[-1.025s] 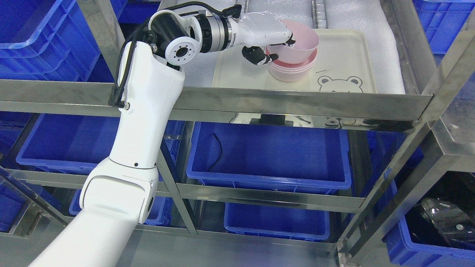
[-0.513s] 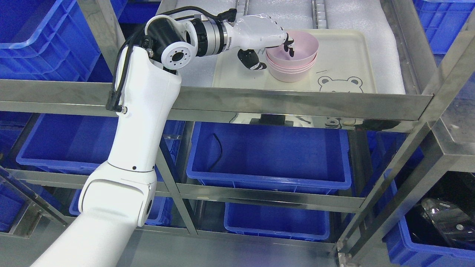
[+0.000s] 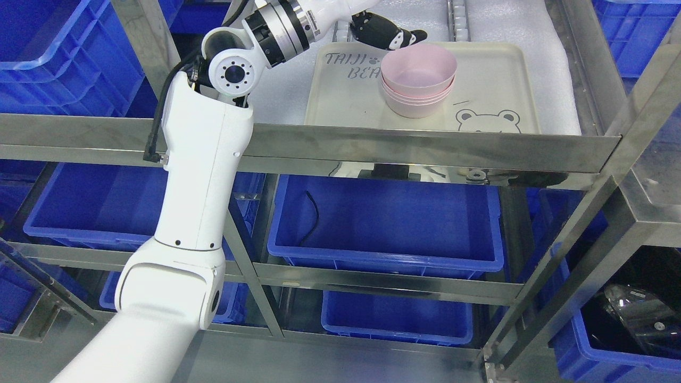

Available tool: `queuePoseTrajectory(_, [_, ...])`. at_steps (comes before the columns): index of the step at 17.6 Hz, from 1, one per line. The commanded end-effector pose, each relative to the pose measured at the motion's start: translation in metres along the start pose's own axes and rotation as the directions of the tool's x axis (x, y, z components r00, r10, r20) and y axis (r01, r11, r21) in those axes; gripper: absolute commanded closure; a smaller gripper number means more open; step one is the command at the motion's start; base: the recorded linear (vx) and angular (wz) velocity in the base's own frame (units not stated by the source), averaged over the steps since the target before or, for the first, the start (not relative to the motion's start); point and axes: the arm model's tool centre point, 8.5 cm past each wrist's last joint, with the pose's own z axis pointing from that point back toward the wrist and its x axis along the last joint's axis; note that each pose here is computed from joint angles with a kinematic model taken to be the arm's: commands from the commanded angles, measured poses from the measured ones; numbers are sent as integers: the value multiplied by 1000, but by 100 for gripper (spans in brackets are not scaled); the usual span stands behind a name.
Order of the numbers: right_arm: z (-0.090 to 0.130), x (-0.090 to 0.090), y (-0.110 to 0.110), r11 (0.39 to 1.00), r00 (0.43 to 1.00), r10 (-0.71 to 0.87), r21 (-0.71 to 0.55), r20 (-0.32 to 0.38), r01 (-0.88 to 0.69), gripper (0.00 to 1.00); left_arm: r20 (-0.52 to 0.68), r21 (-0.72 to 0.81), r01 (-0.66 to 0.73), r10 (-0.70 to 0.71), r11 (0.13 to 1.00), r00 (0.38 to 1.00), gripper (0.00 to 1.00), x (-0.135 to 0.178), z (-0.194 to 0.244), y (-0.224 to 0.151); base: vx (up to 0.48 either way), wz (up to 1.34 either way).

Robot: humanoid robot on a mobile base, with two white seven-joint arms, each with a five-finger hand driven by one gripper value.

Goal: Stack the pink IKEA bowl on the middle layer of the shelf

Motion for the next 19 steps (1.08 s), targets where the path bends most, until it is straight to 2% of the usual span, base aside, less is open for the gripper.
queuePoseTrajectory(1, [0, -10, -10, 1000, 1000, 2, -16, -8, -2, 0, 233, 24, -337, 322, 941, 917, 17, 63, -19, -104, 0, 0])
queuePoseTrajectory(2, [0, -10, -10, 1000, 1000, 2, -16, -8, -2, 0, 244, 65, -389, 363, 919, 899, 17, 75, -20, -126, 0, 0])
queuePoseTrajectory(4, [0, -10, -10, 1000, 1000, 2, -16, -8, -2, 0, 241, 18, -447, 430, 894, 870, 17, 91, -17, -166, 0, 0])
queuePoseTrajectory(8, [0, -10, -10, 1000, 1000, 2, -16, -8, -2, 0, 231, -54, -515, 512, 856, 827, 17, 115, 3, -212, 0, 0])
queuePoseTrajectory(11, [0, -10, -10, 1000, 1000, 2, -16, -8, -2, 0, 266, -141, -478, 498, 867, 825, 17, 135, 23, -246, 0, 0])
queuePoseTrajectory(15, [0, -10, -10, 1000, 1000, 2, -16, -8, -2, 0, 271, -123, -513, 526, 850, 806, 17, 141, 42, -262, 0, 0])
queuePoseTrajectory(19, [0, -10, -10, 1000, 1000, 1, -16, -8, -1, 0, 180, -39, -604, 600, 796, 779, 17, 136, 81, -289, -6, 26])
